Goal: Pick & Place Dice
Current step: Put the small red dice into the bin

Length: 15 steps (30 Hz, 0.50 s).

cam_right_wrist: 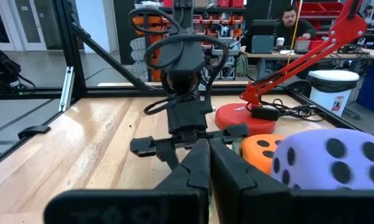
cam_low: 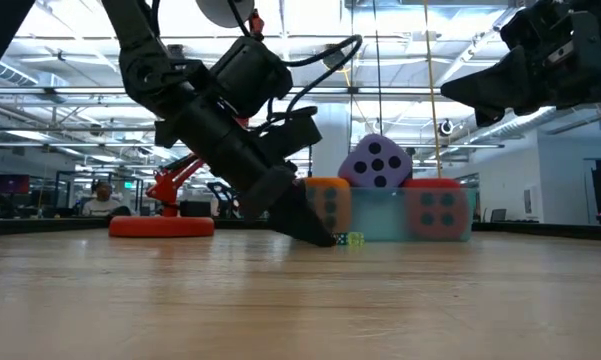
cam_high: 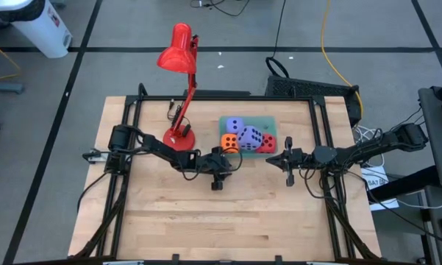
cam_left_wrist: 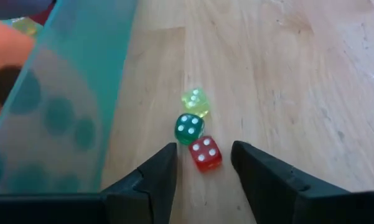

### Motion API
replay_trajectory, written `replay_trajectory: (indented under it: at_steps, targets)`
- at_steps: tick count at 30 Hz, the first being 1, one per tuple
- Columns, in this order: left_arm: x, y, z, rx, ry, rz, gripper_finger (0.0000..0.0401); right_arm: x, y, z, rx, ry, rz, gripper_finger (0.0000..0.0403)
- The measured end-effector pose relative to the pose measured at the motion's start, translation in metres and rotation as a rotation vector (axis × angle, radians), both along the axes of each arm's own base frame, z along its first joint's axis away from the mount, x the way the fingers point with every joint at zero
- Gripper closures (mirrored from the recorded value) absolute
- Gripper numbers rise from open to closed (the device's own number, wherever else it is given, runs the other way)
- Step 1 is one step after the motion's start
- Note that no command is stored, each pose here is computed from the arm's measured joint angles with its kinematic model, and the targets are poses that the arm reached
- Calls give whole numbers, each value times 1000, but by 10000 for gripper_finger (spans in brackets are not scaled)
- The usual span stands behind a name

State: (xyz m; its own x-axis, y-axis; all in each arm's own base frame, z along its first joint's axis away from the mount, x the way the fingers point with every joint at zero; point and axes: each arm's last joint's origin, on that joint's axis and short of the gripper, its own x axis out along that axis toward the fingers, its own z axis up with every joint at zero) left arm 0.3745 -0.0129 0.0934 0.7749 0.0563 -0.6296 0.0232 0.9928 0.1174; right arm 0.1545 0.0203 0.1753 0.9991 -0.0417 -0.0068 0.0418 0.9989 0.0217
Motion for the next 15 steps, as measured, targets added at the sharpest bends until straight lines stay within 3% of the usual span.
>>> replay_trajectory:
  at_steps: [9,15]
  targets:
    - [0,0,0,1,-4,2,225,0,0,-1,-3,6,1,399]
    - [1,0,0,6,-11,-15,297,0,0,0,-6,6,0,399]
